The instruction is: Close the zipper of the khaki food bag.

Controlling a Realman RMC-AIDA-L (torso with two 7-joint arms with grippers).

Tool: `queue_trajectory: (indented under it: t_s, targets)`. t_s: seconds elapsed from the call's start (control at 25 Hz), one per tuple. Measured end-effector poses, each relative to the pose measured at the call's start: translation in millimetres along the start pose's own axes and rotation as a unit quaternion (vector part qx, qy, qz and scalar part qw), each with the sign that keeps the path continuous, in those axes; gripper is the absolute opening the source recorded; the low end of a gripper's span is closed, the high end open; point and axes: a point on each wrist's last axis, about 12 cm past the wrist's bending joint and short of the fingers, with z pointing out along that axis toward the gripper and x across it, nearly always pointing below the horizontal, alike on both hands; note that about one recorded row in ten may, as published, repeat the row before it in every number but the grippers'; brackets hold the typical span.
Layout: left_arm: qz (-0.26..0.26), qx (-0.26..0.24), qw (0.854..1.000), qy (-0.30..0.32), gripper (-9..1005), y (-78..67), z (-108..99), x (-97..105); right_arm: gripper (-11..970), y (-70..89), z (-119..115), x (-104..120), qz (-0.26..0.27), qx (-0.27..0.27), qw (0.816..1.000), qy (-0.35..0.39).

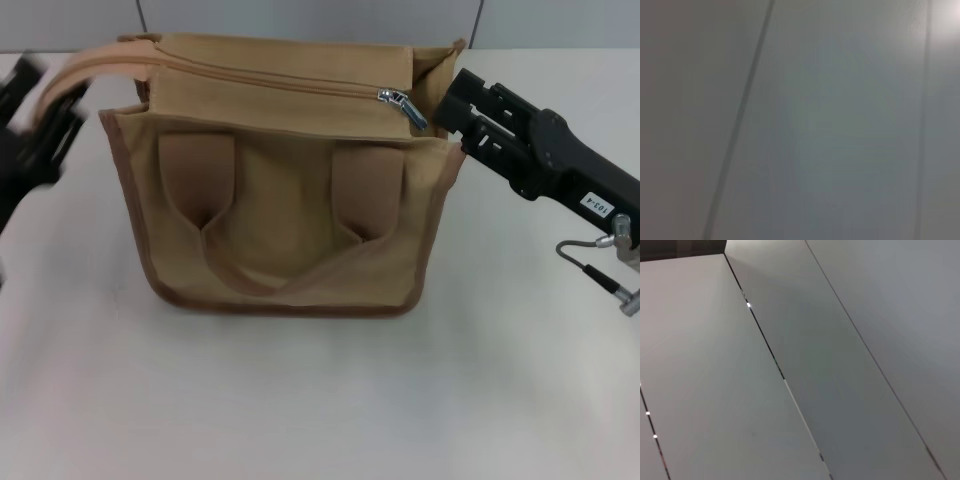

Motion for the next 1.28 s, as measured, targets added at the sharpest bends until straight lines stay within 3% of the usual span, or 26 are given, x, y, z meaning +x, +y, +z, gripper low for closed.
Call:
queue_trajectory:
  t_s: [0.04, 0.12, 0.16, 0.24, 0.28, 0.36, 0.4, 0.52, 0.6, 0.68, 0.88, 1.0, 1.28]
  targets:
    - [0.006, -0.027, 0.999, 0.017, 489, 5.5, -21.4, 0.7, 454, 1.4, -1.8, 2.3, -0.001, 0.0, 1.0, 0.001]
    - [0.007, -0.039, 0.999, 0.025, 567, 7.5, -32.7, 0.6, 500, 2.3, -3.3, 3.6, -0.005, 0.0, 1.0, 0.0]
    - [0.005, -0.061, 0.997, 0.036, 605, 9.5, -56.8, -0.7, 523, 5.0, -5.6, 5.5, -0.022, -0.004, 1.0, -0.001]
    - [0.004, -0.064, 0.997, 0.037, 683, 9.3, -64.3, -2.3, 658, 10.4, -5.3, 8.6, -0.045, -0.024, 0.999, 0.005]
    - [0.008, -0.056, 0.998, 0.041, 722, 7.8, -81.9, -8.0, 726, 13.4, -4.3, 10.3, -0.055, -0.038, 0.998, 0.01]
    - [0.019, -0.021, 0.998, 0.053, 744, 4.1, -94.8, -14.9, 726, 18.9, -2.4, 13.9, -0.075, -0.064, 0.995, 0.02]
    - [0.019, -0.021, 0.998, 0.053, 756, 4.1, -94.8, -14.9, 726, 18.9, -2.4, 13.9, -0.075, -0.064, 0.995, 0.02]
    - [0.034, 0.068, 0.994, 0.081, 790, -3.1, -103.9, -24.5, 726, 25.7, -0.2, 21.5, -0.107, -0.095, 0.989, 0.04]
    - [0.038, 0.166, 0.979, 0.115, 812, -9.8, -105.1, -29.5, 726, 32.6, 3.1, 31.9, -0.131, -0.131, 0.98, 0.073]
    - [0.037, 0.19, 0.973, 0.125, 812, -10.9, -103.4, -29.1, 726, 35.0, 4.6, 36.0, -0.137, -0.146, 0.976, 0.086]
    - [0.037, 0.314, 0.929, 0.194, 812, -18.8, -82.6, -19.0, 726, 37.5, 9.8, 53.5, -0.149, -0.178, 0.96, 0.159]
    - [0.042, 0.338, 0.917, 0.207, 812, -20.4, -71.7, -14.8, 726, 33.9, 11.3, 59.3, -0.154, -0.166, 0.957, 0.182]
    - [0.047, 0.346, 0.913, 0.208, 813, -23.1, -59.2, -9.7, 726, 33.1, 8.6, 62.9, -0.152, -0.156, 0.957, 0.19]
